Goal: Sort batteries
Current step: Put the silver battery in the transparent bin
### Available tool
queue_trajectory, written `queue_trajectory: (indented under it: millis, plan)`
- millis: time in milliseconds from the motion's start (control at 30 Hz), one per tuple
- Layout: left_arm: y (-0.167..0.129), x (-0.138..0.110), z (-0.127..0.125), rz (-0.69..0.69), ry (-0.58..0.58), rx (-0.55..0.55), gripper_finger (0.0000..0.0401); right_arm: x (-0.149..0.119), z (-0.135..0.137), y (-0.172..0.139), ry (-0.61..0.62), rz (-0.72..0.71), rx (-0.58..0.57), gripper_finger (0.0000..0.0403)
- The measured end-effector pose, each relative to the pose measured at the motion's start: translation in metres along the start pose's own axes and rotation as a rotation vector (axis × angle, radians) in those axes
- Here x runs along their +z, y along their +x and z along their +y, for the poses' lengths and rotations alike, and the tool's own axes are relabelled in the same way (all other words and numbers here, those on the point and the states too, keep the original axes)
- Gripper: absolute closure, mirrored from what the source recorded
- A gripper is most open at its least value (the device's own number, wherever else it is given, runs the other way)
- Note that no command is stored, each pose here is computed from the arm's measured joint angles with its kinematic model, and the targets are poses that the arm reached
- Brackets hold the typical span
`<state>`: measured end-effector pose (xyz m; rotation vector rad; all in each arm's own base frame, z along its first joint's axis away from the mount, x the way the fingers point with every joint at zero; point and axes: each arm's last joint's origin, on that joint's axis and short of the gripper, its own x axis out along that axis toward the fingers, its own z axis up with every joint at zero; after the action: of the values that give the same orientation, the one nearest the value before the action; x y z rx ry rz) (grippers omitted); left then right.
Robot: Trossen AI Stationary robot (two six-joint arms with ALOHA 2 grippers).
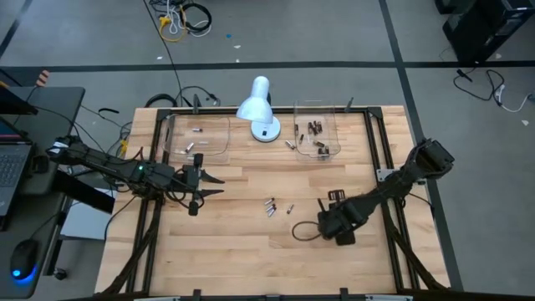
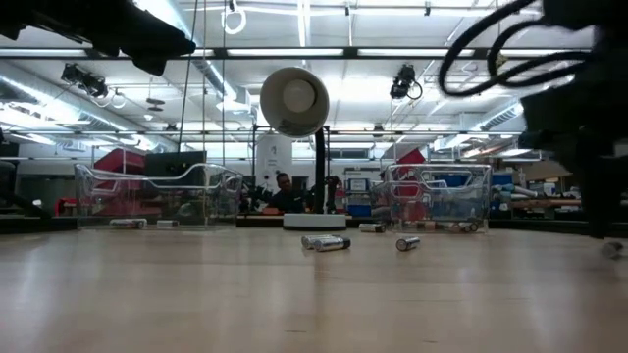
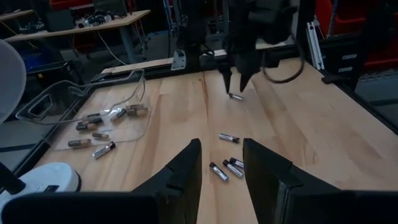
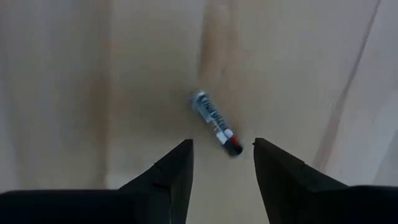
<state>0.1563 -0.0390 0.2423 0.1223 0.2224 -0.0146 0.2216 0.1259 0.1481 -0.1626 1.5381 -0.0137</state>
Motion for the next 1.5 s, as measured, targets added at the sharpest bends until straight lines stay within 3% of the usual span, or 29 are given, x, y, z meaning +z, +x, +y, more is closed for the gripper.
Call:
queue_trajectory:
  millis: [267, 533, 733, 833, 1000, 1167, 1300, 1500]
  plan:
    - [0.0, 0.0, 0.0, 0.0, 0.0, 0.0, 0.0286, 0.002, -0.024, 0.02, 0.068, -0.019, 0.076, 0.0268]
    - [0.0, 0.002, 0.0, -0.017, -0.015, 0.001, 0.0286, 0.007, -0.038, 0.023, 0.134, -0.019, 0.108, 0.0384]
    - [0.004, 0.005, -0.001, -0.049, -0.021, 0.004, 0.0286, 0.012, -0.038, 0.022, 0.236, -0.083, 0.073, 0.0396]
    - [0.009, 0.006, -0.001, -0.061, 0.026, 0.037, 0.0286, 0.02, -0.039, 0.015, 0.236, -0.248, -0.014, 0.0398]
    - [0.024, 0.01, -0.005, -0.13, 0.1, 0.053, 0.0286, 0.069, -0.06, -0.037, 0.303, -0.779, -0.064, 0.0401]
    - [0.045, 0.009, -0.013, -0.178, 0.089, 0.026, 0.0286, 0.104, -0.063, -0.069, 0.132, -1.154, -0.186, 0.0402]
    - [0.058, 0.004, -0.015, -0.187, 0.08, 0.07, 0.0286, 0.115, -0.07, -0.067, 0.086, -1.198, -0.256, 0.0402]
    - [0.07, 0.002, -0.014, -0.222, 0.062, 0.111, 0.0286, 0.119, -0.084, -0.073, 0.111, -1.242, -0.3, 0.0403]
